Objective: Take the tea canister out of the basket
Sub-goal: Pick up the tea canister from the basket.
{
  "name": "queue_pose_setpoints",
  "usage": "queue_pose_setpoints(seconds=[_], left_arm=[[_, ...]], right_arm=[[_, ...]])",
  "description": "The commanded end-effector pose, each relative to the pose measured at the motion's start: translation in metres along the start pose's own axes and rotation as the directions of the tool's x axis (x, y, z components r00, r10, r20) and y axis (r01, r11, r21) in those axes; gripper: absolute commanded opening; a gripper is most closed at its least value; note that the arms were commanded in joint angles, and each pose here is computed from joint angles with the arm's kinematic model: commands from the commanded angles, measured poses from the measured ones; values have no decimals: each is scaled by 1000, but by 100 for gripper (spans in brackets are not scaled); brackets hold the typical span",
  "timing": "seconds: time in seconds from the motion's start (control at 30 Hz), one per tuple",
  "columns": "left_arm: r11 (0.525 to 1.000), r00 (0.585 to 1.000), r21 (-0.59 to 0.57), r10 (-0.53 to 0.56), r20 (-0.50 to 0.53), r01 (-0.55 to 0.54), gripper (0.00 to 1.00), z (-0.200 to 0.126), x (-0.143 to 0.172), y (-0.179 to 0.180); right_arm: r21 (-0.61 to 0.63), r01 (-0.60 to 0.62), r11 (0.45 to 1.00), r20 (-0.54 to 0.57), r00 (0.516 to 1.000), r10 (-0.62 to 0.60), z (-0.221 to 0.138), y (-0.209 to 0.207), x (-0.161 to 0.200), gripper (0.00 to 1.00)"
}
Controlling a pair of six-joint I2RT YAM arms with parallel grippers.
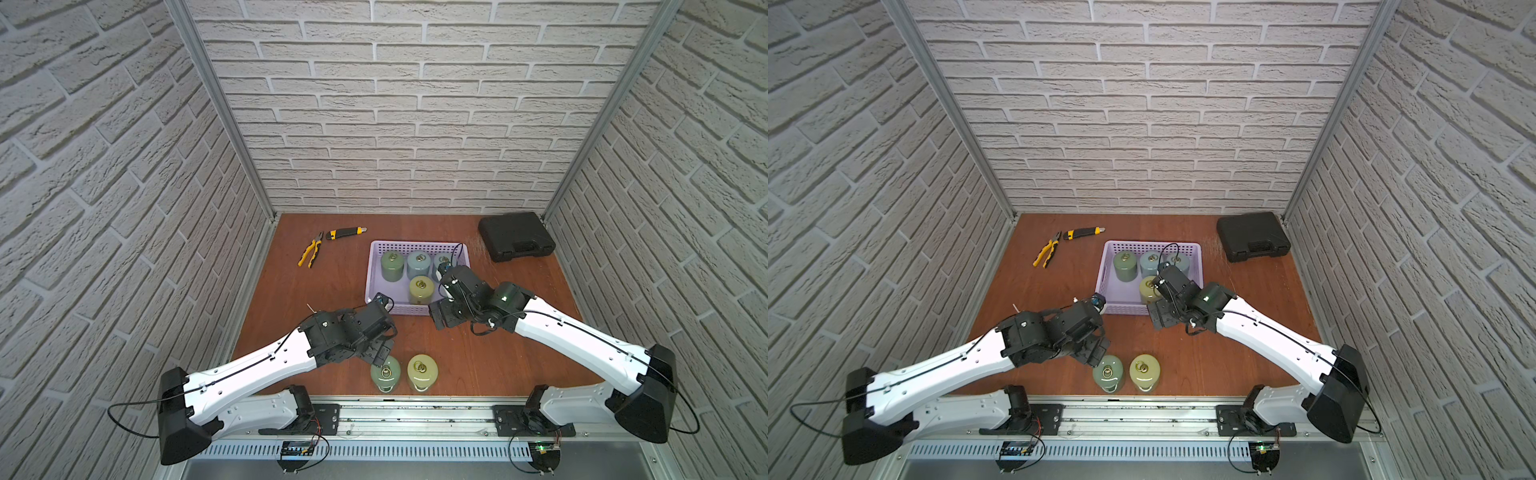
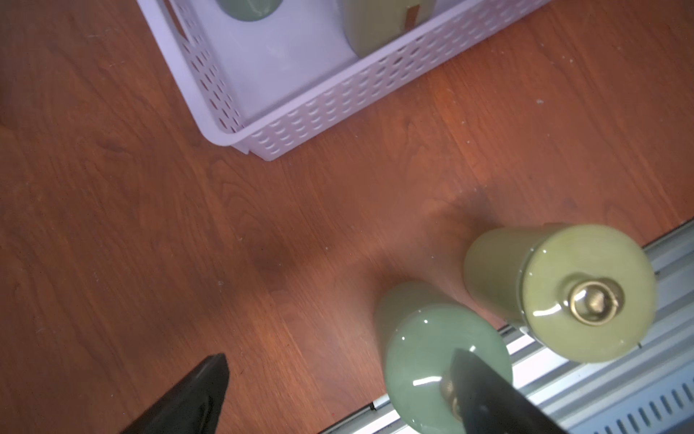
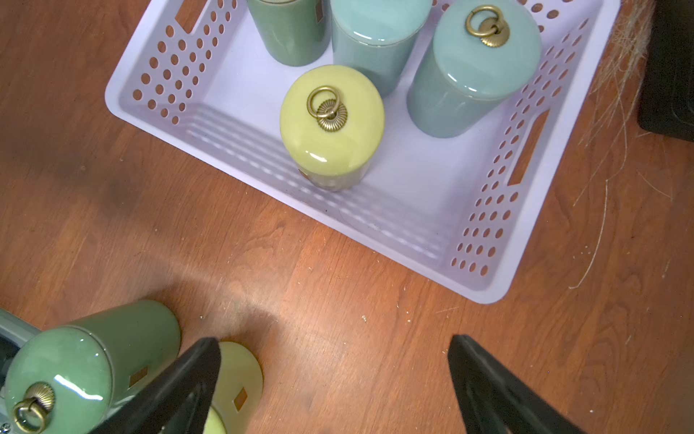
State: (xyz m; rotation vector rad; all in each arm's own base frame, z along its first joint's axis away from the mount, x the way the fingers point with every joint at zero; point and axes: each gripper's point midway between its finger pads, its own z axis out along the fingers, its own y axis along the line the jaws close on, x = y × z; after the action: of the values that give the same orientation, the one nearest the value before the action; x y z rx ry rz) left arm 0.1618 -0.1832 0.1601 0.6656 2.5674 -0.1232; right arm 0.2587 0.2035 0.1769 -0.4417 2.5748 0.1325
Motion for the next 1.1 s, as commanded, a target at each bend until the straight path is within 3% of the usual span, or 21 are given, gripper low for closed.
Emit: queue_pose_setpoints(seconds=[0.0, 0.3, 0.5, 0.83, 1.07], left_arm=[[996, 993, -13, -92, 79, 94, 98, -6, -20, 10], [965, 945, -19, -253, 206, 263, 98, -7, -36, 36], [951, 929, -60, -281, 241, 303, 98, -14, -29, 55], [915, 869, -24, -374, 323, 402, 98, -22, -15, 71], [911, 861, -25, -379, 339, 411, 98, -27, -12, 76]], right_arm=[[-36, -3, 999, 13, 1000, 3, 1, 6, -15, 99], [-15, -25, 1000, -41, 999, 25, 27, 9, -29, 99], [21, -6, 1000, -56, 998, 7, 41, 5, -44, 99], [44, -38, 998, -74, 996, 41, 64, 7, -57, 99], [70, -52, 996, -97, 993, 59, 81, 4, -67, 99]])
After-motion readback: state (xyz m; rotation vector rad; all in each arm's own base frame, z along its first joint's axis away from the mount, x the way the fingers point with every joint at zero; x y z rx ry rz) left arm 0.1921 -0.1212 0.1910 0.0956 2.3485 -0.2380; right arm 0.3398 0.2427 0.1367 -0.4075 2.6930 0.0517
